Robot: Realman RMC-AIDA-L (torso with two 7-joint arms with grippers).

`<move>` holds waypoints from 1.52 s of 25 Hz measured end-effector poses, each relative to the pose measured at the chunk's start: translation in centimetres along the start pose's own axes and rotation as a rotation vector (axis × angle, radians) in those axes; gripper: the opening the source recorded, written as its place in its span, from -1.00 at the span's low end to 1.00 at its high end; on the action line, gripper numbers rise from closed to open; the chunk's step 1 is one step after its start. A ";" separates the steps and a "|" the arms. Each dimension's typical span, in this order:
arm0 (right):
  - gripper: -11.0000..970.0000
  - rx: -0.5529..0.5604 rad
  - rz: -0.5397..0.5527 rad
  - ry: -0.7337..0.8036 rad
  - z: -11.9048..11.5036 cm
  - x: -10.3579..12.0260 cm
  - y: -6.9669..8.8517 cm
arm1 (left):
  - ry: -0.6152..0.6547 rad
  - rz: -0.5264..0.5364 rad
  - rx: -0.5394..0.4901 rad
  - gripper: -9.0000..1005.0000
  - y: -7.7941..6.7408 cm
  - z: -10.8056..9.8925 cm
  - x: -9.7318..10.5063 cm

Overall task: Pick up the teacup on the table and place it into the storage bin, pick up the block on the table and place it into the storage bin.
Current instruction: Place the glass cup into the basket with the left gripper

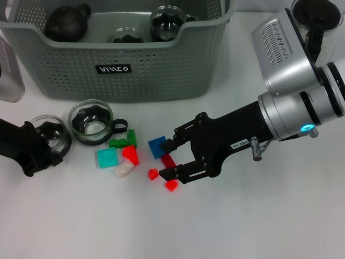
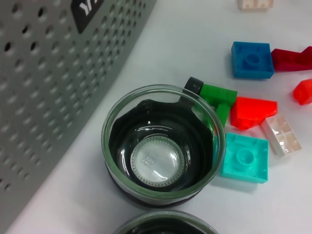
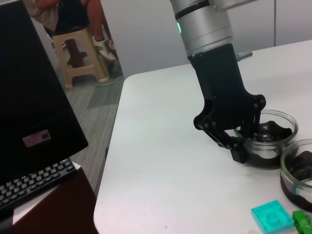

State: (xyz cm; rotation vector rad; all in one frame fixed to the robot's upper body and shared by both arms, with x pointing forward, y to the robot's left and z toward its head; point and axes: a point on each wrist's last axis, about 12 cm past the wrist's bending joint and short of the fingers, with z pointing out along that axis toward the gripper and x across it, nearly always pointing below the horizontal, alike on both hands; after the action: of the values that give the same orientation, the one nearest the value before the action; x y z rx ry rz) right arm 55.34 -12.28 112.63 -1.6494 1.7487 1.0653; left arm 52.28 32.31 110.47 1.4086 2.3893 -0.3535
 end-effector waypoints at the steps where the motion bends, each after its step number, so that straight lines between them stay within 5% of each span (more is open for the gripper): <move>1: 0.22 0.001 0.000 0.000 0.0 0.0 0.0 | -0.001 0.000 0.002 -0.82 0.0 -0.1 0.0; 12: 0.22 0.012 0.013 -0.004 -0.5 0.4 -0.1 | -0.271 -0.035 0.103 -0.88 -0.3 -6.9 0.5; 16: 0.22 0.011 0.015 -0.003 -0.5 0.6 -0.1 | -0.339 -0.043 0.149 -0.88 -0.2 -7.9 -0.1; 22: 0.22 -0.002 0.033 0.003 -0.9 1.0 0.0 | -0.470 0.010 0.259 -0.88 0.2 -7.8 -4.0; 29: 0.22 0.002 0.070 -0.008 -2.0 1.9 0.0 | -0.737 0.113 0.287 -0.88 1.6 -10.8 -9.6; 33: 0.22 0.002 0.077 -0.014 -2.2 2.3 0.1 | -0.754 0.067 0.187 -0.88 3.3 -11.0 -12.6; 38: 0.22 0.001 0.092 -0.010 -2.2 3.1 0.1 | -0.682 -0.127 0.019 -0.88 6.5 -8.5 -15.5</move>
State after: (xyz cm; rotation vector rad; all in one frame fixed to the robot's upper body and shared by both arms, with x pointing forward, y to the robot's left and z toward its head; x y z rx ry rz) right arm 55.16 -15.90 111.38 -1.5733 1.8338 1.1121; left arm 63.51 26.29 124.35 0.9334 1.9055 -0.7523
